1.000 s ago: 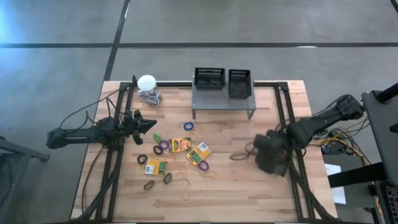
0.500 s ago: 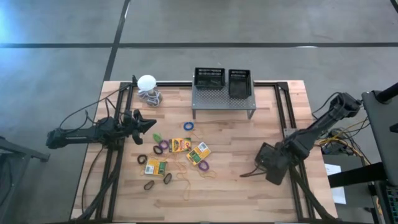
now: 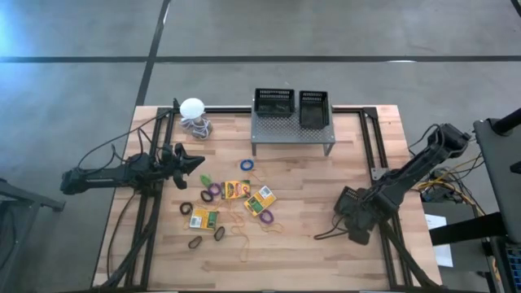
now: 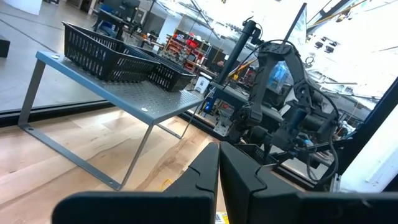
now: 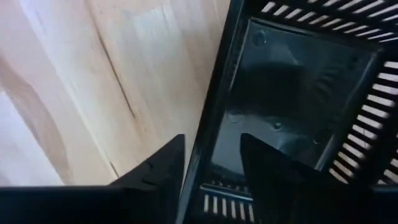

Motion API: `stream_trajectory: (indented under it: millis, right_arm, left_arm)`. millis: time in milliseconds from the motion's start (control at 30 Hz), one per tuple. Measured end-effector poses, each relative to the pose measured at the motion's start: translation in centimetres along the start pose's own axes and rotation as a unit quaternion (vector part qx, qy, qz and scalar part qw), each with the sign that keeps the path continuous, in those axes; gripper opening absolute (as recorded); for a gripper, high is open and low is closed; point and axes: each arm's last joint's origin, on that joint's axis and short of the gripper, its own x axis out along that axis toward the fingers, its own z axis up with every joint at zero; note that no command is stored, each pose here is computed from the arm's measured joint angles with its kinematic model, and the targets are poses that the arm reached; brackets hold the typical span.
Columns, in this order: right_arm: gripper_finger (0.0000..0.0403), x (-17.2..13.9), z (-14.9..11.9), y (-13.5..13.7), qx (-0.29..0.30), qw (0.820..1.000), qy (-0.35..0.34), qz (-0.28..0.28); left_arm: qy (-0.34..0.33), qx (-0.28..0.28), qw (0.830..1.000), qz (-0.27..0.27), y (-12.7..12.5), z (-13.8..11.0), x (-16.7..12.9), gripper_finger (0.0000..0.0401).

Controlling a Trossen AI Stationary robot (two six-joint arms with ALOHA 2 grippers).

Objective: Pick & Place Office Desk Supplies
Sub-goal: Put the black bin on the shelf

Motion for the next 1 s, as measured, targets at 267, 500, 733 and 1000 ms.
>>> stream_trajectory:
  millis: [267,500,733,1000]
  right_arm:
    - [0.0021,-0.9,1.7,1.9,-0.049,0.997,-0.042,0.046]
    - [0.0015,-6.4,10.1,2.9,-0.129,0.964,-0.233,0.027]
    - [0.0014,-12.3,21.1,-0.6,-0.187,0.928,-0.322,-0.026]
    - [0.0014,-15.0,28.7,-3.3,-0.210,0.947,-0.231,-0.082]
  left_arm:
    - [0.000,0.000,1.000,0.000,0.0,0.0,0.0,0.0019]
    - [-0.001,0.000,1.000,0.000,0.0,0.0,0.0,0.0019]
    - [-0.004,-0.001,1.000,-0.002,0.0,0.1,0.0,0.0019]
    - [-0.004,-0.001,1.000,-0.002,0.0,0.1,0.0,0.0019]
